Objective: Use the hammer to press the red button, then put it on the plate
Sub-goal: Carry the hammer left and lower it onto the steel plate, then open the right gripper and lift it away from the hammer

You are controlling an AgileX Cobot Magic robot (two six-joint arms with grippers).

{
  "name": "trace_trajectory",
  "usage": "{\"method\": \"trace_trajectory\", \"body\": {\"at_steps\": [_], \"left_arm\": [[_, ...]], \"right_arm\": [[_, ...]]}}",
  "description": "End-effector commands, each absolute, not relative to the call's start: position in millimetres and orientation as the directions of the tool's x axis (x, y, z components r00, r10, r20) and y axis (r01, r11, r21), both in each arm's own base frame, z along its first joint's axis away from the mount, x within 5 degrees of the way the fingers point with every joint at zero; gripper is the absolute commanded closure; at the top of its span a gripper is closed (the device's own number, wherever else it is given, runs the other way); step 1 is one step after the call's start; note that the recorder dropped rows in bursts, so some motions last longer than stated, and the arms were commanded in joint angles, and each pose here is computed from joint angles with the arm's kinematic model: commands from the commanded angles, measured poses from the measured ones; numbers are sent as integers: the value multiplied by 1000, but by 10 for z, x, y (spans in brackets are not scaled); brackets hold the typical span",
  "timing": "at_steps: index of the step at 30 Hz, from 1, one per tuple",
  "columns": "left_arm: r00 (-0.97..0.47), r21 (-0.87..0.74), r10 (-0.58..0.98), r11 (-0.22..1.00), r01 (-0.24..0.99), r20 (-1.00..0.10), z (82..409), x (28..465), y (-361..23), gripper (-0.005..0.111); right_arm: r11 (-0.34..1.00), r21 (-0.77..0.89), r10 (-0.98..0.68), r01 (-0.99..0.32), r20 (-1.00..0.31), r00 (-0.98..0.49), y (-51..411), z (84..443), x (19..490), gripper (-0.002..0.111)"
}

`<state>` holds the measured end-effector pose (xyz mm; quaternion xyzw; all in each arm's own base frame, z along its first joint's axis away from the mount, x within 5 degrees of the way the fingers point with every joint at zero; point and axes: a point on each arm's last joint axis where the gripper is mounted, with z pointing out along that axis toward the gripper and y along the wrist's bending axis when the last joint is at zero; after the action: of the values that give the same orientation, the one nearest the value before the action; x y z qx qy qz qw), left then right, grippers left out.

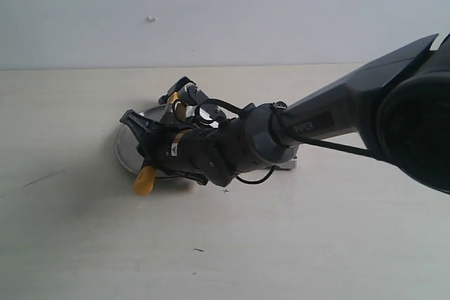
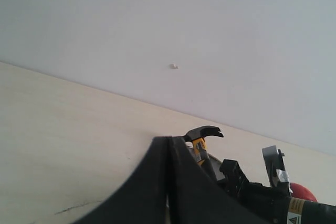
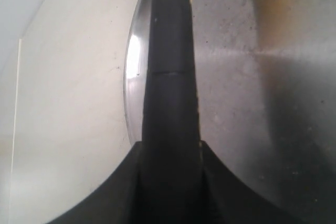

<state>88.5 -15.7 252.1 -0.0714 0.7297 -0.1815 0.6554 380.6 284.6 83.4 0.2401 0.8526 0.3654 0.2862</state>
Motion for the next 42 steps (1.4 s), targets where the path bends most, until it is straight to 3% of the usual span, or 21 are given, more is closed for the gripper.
{"method": "trace_trajectory", "body": {"at_steps": [1, 11, 15, 29, 42], "left_arm": [[-123, -352, -338, 927, 130, -933, 2520, 877, -152, 107], [-123, -352, -338, 927, 130, -933, 2520, 877, -152, 107], [-123, -352, -338, 927, 130, -933, 2520, 877, -152, 107], [-123, -352, -338, 927, 130, -933, 2520, 877, -152, 107], [-123, -352, -338, 927, 130, -933, 2520, 877, -152, 107]], "right_arm": [[614, 778, 606, 133, -356, -712, 2864, 934, 3858, 103], [614, 778, 608, 135, -357, -709, 2855, 934, 3864, 69], [617, 774, 610, 143, -355, -708, 2831, 928, 3878, 62], [673, 718, 580, 179, -362, -730, 2736, 921, 3889, 62], [803, 590, 419, 82, -460, -783, 2602, 1513, 3803, 65]]}}
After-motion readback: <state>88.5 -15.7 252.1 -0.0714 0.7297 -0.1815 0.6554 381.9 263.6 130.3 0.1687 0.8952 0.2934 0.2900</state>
